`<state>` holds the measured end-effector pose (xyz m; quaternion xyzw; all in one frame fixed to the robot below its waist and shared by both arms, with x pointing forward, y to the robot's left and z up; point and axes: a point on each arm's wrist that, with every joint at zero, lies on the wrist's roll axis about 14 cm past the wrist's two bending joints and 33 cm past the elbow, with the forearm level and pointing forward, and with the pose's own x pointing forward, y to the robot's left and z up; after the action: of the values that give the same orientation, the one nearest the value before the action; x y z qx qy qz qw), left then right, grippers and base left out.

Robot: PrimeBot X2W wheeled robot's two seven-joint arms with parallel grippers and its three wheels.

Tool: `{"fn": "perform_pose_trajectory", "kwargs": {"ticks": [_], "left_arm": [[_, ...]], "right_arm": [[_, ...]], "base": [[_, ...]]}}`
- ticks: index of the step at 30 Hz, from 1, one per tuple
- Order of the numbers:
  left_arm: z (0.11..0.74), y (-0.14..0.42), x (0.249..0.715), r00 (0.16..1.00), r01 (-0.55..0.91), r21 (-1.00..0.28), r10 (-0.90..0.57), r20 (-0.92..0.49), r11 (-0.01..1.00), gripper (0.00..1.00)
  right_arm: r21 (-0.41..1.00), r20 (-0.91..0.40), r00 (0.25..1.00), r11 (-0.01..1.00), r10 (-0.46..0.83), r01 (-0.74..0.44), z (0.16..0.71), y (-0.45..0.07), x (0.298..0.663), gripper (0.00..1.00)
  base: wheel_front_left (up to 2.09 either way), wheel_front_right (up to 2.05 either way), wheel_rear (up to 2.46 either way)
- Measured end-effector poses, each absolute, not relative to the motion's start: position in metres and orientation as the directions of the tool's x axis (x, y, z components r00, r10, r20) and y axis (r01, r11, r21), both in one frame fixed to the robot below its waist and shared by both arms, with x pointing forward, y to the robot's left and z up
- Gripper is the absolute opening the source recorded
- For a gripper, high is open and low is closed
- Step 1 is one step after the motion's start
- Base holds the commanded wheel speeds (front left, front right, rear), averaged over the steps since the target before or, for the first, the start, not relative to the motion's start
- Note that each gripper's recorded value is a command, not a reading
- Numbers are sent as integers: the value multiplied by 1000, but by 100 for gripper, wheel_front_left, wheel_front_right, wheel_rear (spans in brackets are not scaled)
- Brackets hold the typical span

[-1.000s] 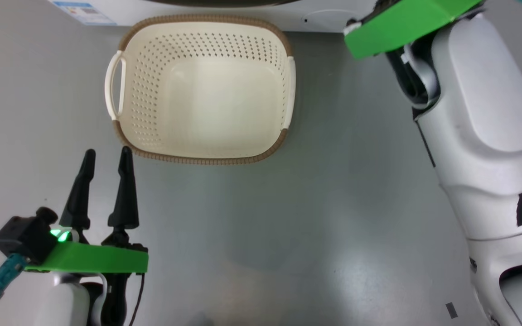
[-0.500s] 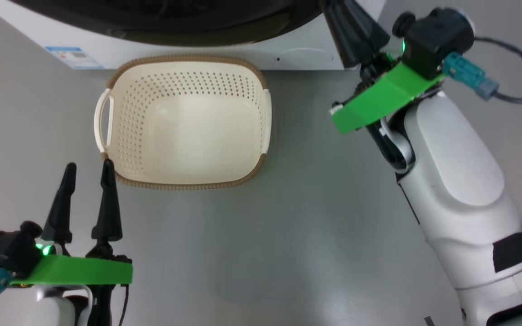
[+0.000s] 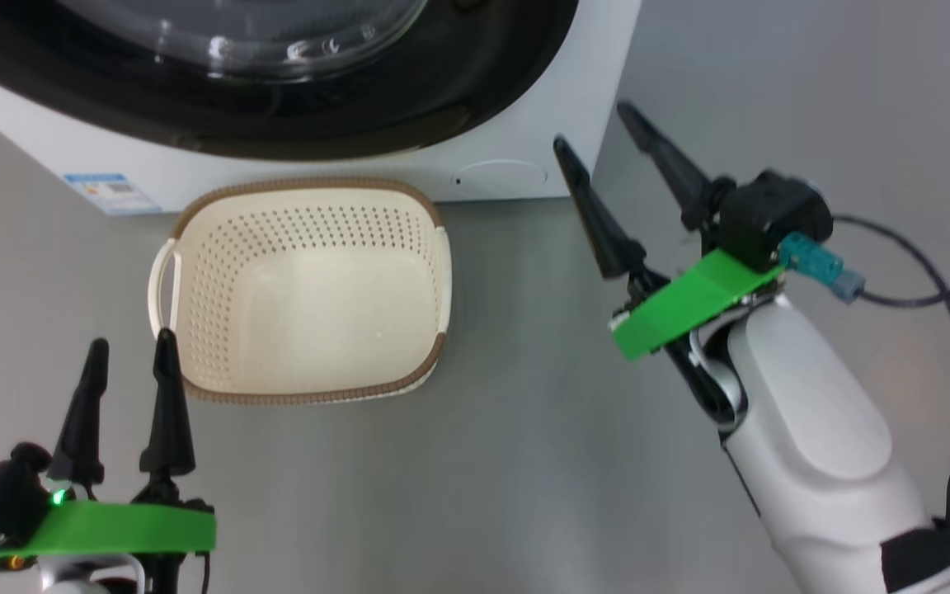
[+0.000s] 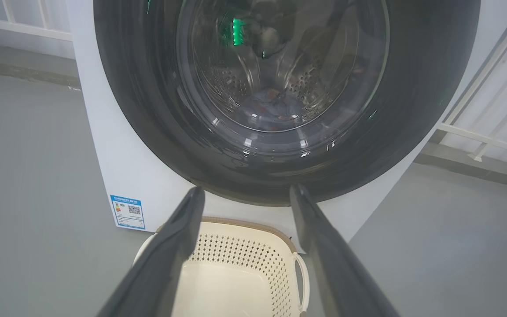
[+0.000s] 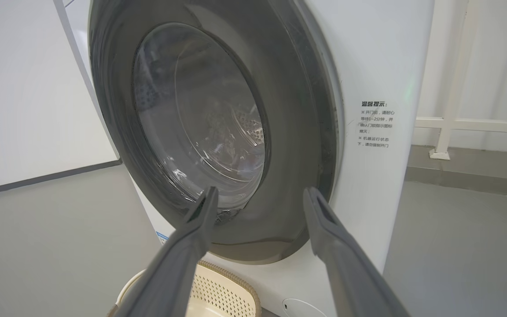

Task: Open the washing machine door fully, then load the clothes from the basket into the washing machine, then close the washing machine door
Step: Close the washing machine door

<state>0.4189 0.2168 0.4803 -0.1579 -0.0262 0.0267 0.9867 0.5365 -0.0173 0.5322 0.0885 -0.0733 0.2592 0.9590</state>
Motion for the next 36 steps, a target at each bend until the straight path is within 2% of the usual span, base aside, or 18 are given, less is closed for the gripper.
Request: {"fn": "perform_pose_trajectory", "kwargs": {"ticks": [18,36], "left_arm": [[495,208,394,997,-9,-280,30,69,960,100],[501,201,373,997,11,-257,9,78,966,100]], "right_arm": [[188,116,952,934,285,-302,514,-99,458,100],[205,119,982,964,150,-172,518,-146,408,100]], "base": [[0,0,0],[0,0,0]]}}
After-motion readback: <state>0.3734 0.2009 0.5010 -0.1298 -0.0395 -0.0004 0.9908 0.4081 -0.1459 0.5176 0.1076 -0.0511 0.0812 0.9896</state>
